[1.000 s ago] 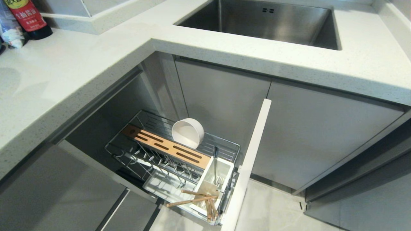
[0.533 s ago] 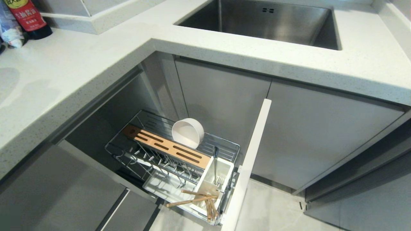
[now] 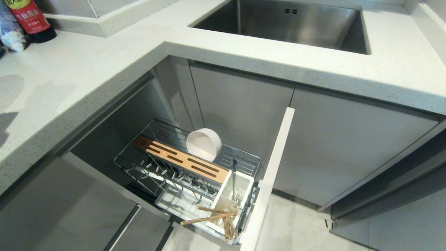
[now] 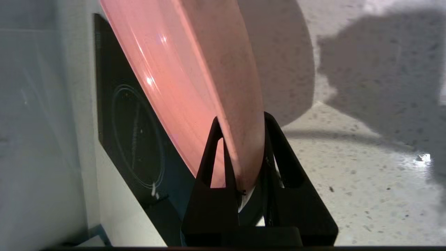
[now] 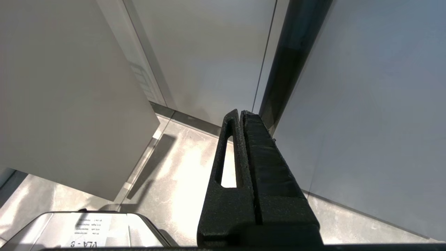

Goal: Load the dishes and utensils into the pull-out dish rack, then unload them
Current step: Take the plate out of the cupboard

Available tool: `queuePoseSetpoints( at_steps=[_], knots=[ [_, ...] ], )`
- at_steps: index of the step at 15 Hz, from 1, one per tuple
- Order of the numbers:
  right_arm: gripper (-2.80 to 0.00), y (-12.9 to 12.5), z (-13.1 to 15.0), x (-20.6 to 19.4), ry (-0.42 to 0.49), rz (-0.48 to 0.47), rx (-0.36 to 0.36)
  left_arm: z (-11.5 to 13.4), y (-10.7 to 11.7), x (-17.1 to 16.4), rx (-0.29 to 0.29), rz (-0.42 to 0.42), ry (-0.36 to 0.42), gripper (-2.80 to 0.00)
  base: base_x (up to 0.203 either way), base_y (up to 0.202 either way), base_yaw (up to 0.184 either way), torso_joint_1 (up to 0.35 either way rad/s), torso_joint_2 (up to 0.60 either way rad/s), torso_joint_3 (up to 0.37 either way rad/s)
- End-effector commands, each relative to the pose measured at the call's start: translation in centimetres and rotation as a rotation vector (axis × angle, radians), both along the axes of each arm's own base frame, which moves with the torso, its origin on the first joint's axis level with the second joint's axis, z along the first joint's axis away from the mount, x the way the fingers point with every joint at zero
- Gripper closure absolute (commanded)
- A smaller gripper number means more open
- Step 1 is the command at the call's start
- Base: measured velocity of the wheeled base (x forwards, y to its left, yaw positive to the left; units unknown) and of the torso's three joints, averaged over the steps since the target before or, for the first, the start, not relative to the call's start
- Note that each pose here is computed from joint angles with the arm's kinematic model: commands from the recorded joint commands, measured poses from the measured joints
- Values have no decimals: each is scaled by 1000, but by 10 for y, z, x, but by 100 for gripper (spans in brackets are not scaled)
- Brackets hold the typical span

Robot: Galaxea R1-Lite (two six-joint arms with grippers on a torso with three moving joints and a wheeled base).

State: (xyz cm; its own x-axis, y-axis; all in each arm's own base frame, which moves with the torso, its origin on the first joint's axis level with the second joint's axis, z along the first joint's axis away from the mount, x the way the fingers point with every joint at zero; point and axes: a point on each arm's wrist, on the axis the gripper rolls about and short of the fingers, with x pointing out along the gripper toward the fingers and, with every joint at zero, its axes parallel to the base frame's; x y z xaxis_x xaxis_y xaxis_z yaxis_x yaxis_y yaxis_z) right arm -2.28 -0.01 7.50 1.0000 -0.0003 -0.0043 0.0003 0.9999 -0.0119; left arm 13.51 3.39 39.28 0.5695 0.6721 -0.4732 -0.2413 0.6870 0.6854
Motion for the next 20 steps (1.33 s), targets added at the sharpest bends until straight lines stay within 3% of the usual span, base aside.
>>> queuePoseSetpoints(
  at_steps=[1, 7, 12, 20],
  knots=[
    [0, 0, 0, 0, -1, 0, 0, -7, 0, 15, 1, -4, 56, 0, 0, 0, 0, 0, 0, 0],
    [0, 0, 0, 0, 1, 0, 0, -17, -1, 38, 19, -7, 125, 0, 0, 0, 0, 0, 0, 0],
    [0, 0, 0, 0, -1, 0, 0, -19, -7, 48, 35, -26, 135, 0, 0, 0, 0, 0, 0, 0],
    [0, 0, 0, 0, 1, 1, 0, -15, -8, 49, 33, -32, 83, 0, 0, 0, 0, 0, 0, 0]
  ],
)
